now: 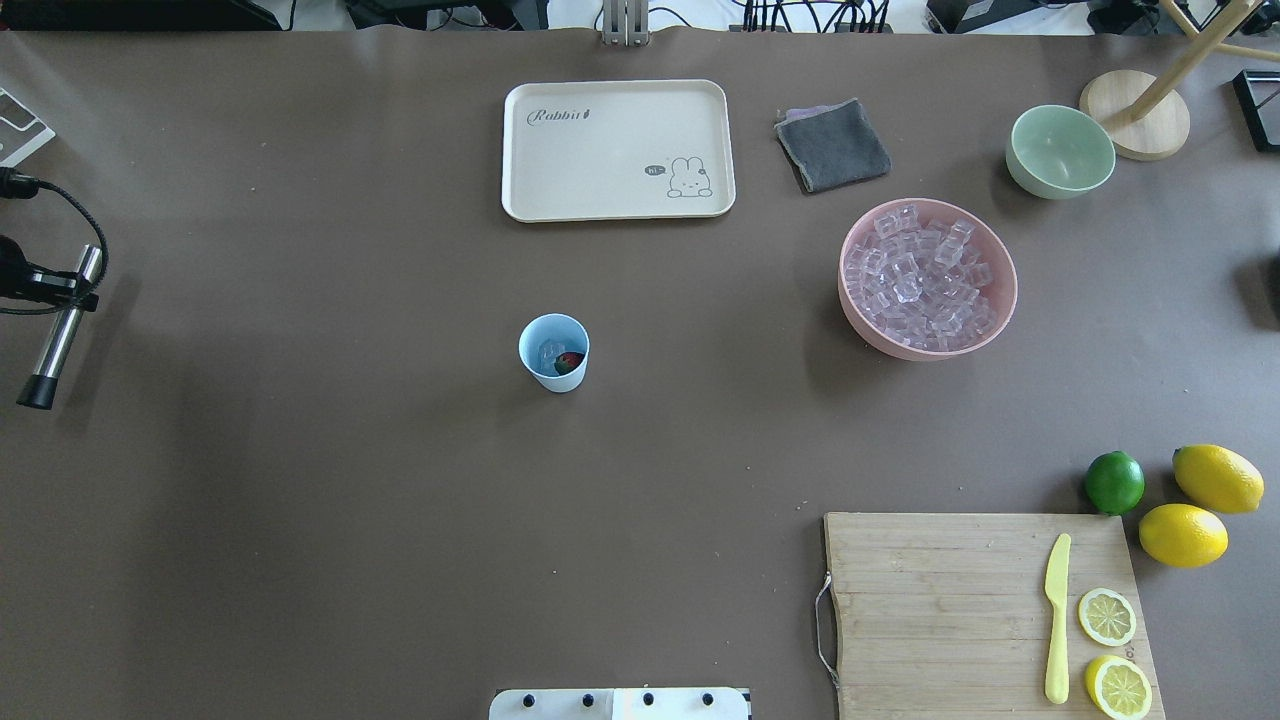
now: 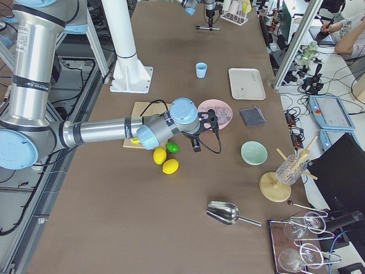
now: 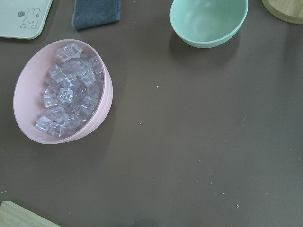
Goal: Mash ice and strawberries in cup
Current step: 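Lift the metal rod with the left gripper and carry it over the cup, then press the metal rod down into the cup with the left gripper, then lift the rod out of the cup and carry it back with left gripper, then lower the metal rod onto the table and open the left gripper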
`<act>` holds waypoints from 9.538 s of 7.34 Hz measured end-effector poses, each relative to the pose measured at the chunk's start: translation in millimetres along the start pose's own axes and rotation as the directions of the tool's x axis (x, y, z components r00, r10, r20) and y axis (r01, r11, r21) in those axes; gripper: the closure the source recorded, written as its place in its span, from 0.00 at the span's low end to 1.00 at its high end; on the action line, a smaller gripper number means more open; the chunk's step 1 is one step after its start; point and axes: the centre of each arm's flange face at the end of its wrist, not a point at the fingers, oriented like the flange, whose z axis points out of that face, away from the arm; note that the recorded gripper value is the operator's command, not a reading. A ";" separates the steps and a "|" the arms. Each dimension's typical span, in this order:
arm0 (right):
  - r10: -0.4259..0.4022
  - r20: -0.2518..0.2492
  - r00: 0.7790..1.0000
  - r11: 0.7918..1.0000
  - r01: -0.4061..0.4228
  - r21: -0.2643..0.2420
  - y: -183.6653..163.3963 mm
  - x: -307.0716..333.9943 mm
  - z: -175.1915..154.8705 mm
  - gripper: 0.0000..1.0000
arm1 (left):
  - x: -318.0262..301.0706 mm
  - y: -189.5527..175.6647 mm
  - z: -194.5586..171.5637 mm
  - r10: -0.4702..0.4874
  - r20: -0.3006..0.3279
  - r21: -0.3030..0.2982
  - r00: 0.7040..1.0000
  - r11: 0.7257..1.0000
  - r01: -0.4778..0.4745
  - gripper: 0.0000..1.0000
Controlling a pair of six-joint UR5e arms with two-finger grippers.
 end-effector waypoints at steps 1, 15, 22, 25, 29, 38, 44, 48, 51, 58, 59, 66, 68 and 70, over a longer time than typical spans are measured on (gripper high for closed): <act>-0.003 0.000 1.000 1.000 0.003 0.002 -0.5 -1.2 -0.6 0.01 | 18.7 -18.7 -27.1 -0.025 0.001 0.088 1.000 0.996 0.025 1.00; 0.236 -0.165 0.958 0.971 -0.237 0.016 2.4 52.2 8.0 0.01 | 588.2 30.5 -146.4 0.103 -0.088 0.783 0.991 0.623 0.005 1.00; 0.357 -0.247 0.901 0.929 -0.370 -0.008 0.0 71.6 0.5 0.01 | 575.7 51.8 -91.4 0.154 -0.047 0.783 0.987 0.619 -0.059 1.00; 0.345 -0.245 0.906 0.934 -0.357 -0.005 -8.0 66.8 0.8 0.01 | 565.8 54.7 -65.6 0.159 -0.051 0.784 0.986 0.618 -0.059 1.00; 0.329 -0.254 0.910 0.940 -0.341 -0.003 -16.4 62.5 3.5 0.01 | 560.6 19.2 -130.1 0.237 -0.048 0.815 0.970 0.571 -0.100 1.00; 0.314 -0.277 0.908 0.945 -0.328 -0.003 -22.6 60.9 9.0 0.01 | 554.2 17.9 -115.6 0.251 -0.064 0.773 0.966 0.625 -0.111 1.00; 0.307 -0.293 0.906 0.946 -0.324 -0.011 -35.8 65.3 19.9 0.01 | 553.6 68.2 -68.8 0.264 -0.067 0.718 0.962 0.683 -0.137 1.00; 0.305 -0.294 0.906 0.947 -0.321 -0.010 -38.0 65.1 20.1 0.01 | 556.0 56.4 -114.8 0.289 -0.055 0.716 0.956 0.679 -0.164 1.00; 0.295 -0.289 0.911 0.951 -0.308 0.003 -41.8 60.3 15.3 0.01 | 436.9 -32.3 -177.4 0.282 -0.058 0.585 0.958 0.787 -0.196 1.00; 0.122 -0.204 0.971 0.992 -0.123 0.009 -114.1 -29.3 23.4 0.01 | -81.9 57.1 -35.2 0.145 0.080 0.225 0.986 0.961 -0.159 1.00; 0.102 -0.188 0.977 0.995 -0.103 0.000 -117.1 -40.9 27.6 0.01 | -104.1 69.0 -27.9 0.108 0.074 0.180 0.991 0.976 -0.119 1.00; 0.064 -0.168 0.984 0.997 -0.069 -0.027 -104.8 -58.7 37.6 0.01 | -120.4 74.2 -8.2 0.049 0.077 0.103 0.996 0.993 -0.057 0.35; 0.070 -0.172 0.983 0.997 -0.077 -0.032 -98.9 -54.1 38.6 0.01 | -115.3 67.8 -7.0 0.052 0.072 0.105 0.996 0.993 -0.060 0.05; 0.076 -0.175 0.982 0.996 -0.083 -0.034 -96.0 -51.4 39.1 0.01 | -105.6 58.6 -7.6 0.065 0.059 0.112 0.996 0.991 -0.072 0.03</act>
